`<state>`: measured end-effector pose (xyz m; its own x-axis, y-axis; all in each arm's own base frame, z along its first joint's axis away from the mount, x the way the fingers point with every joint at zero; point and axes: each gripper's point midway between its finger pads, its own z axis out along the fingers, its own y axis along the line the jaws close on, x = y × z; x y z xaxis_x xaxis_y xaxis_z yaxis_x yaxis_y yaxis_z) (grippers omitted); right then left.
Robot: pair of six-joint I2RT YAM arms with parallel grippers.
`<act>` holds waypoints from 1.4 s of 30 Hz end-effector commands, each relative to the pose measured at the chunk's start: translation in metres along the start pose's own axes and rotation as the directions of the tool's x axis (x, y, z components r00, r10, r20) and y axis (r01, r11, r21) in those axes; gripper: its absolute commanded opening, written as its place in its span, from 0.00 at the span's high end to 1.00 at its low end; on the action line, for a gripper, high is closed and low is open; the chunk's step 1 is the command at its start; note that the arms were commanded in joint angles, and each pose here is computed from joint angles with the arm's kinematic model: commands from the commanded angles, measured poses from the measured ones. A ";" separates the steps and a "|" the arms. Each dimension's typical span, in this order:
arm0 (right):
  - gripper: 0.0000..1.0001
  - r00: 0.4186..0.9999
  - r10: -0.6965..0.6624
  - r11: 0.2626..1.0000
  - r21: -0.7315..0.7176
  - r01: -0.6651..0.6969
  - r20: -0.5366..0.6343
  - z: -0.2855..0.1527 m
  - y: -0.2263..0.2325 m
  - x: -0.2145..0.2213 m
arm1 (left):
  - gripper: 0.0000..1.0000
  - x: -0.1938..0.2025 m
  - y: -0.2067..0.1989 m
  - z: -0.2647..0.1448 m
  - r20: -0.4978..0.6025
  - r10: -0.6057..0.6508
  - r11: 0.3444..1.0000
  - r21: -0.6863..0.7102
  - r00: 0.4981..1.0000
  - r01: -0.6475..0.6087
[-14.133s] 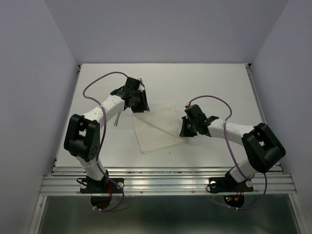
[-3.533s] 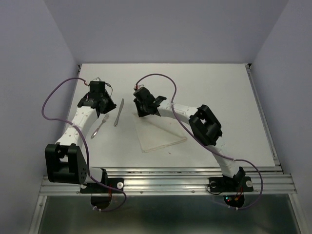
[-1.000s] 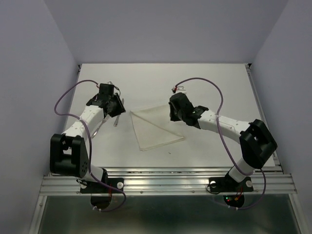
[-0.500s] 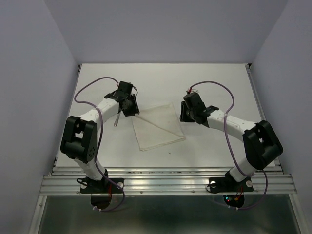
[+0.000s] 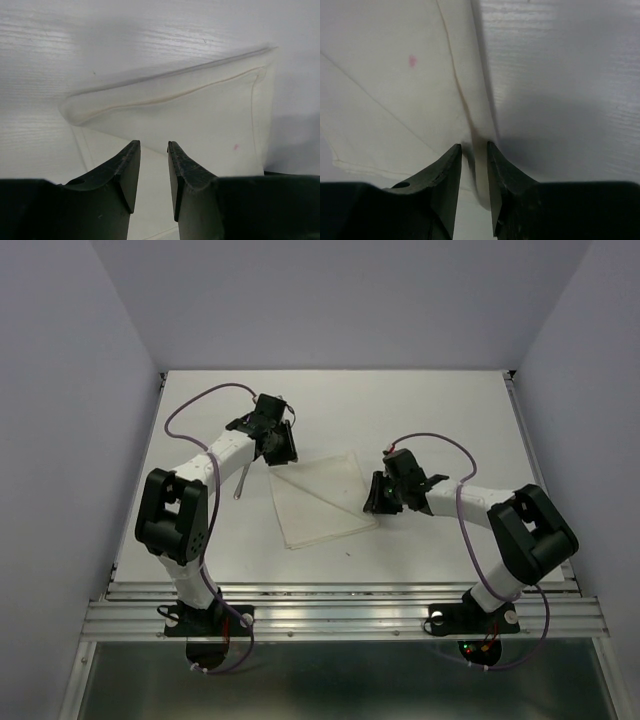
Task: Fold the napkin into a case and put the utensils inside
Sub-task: Pick up the upper triangle-folded napkin from the center of the board.
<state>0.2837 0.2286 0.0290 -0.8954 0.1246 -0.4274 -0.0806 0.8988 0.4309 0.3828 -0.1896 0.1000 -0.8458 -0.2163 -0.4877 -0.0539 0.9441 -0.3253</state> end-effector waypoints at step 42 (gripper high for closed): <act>0.41 0.997 0.073 0.995 -0.065 -0.070 0.040 0.053 0.026 -0.048 | 0.61 0.056 -0.024 -0.036 0.031 0.046 0.999 -0.013 0.998 -0.046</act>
<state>0.3450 0.2703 0.0362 -0.8715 0.1929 -0.4508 -0.0889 0.8420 0.5321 0.3229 -0.2092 0.1038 -0.8425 -0.1694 -0.5113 -0.0255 0.9608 -0.2762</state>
